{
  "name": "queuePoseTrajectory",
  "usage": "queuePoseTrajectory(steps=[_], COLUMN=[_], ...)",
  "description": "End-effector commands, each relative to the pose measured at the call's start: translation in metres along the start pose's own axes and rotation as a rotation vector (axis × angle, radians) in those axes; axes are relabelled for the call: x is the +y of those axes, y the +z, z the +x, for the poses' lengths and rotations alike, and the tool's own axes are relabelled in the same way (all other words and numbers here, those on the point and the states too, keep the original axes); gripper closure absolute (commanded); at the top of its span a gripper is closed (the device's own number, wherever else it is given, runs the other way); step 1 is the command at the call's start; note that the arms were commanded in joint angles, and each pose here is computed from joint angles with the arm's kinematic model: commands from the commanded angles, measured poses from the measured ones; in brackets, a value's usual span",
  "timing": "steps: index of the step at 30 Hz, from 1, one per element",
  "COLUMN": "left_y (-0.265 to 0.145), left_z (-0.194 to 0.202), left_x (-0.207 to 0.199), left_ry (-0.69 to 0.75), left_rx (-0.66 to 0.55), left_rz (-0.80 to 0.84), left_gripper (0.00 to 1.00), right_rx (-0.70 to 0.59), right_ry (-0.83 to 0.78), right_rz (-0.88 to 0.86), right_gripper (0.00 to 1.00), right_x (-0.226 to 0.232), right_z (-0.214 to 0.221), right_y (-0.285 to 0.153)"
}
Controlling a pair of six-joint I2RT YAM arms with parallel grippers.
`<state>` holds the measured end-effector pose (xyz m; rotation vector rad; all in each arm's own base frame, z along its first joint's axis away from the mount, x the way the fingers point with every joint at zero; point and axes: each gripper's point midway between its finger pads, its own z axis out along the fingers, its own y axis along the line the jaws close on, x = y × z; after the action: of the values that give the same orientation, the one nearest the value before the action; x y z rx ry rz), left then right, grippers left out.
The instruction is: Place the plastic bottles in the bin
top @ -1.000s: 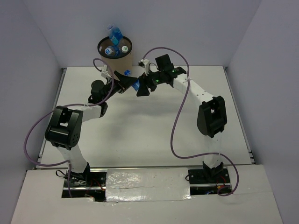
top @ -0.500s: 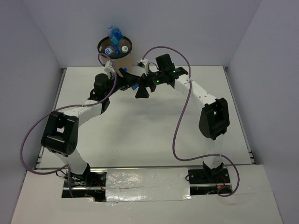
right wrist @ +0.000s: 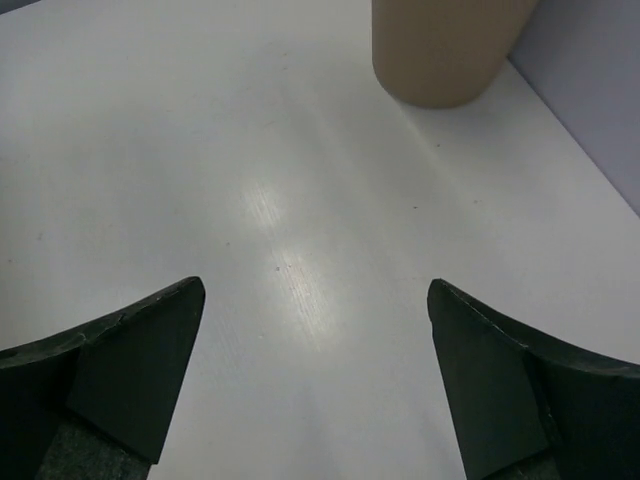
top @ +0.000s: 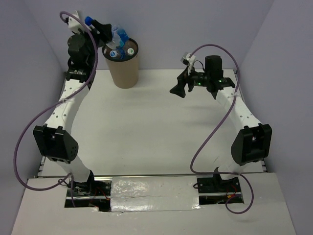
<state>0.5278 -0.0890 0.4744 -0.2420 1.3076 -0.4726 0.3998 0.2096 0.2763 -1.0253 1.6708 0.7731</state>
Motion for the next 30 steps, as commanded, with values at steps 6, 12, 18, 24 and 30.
queuePoseTrajectory(steps=[6,12,18,24,30], left_y=[0.047,0.092,0.118,0.136,0.14], left_z=[-0.037,-0.014,0.025,0.069,0.1], left_x=[0.085,0.101,0.112,0.112,0.124], left_ry=[0.281,0.364,0.373,0.329,0.356], left_rx=[-0.191,-0.152,-0.158,-0.107,-0.051], left_rz=[-0.324,-0.31,-0.256,-0.169,-0.165], left_gripper=[1.0,1.0,1.0,1.0,0.93], right_rx=[-0.034,-0.042,-0.04,-0.039,-0.038], right_ry=[-0.12,-0.094,-0.075,-0.057,-0.031], right_rz=[-0.066,-0.069,-0.067,-0.064,-0.074], right_gripper=[0.2,0.32,0.32,0.32,0.31], right_x=[-0.001,0.0,0.002,-0.003,-0.008], right_z=[0.004,0.006,0.013,0.019,0.024], right_y=[-0.015,-0.021,-0.024,-0.025,-0.023])
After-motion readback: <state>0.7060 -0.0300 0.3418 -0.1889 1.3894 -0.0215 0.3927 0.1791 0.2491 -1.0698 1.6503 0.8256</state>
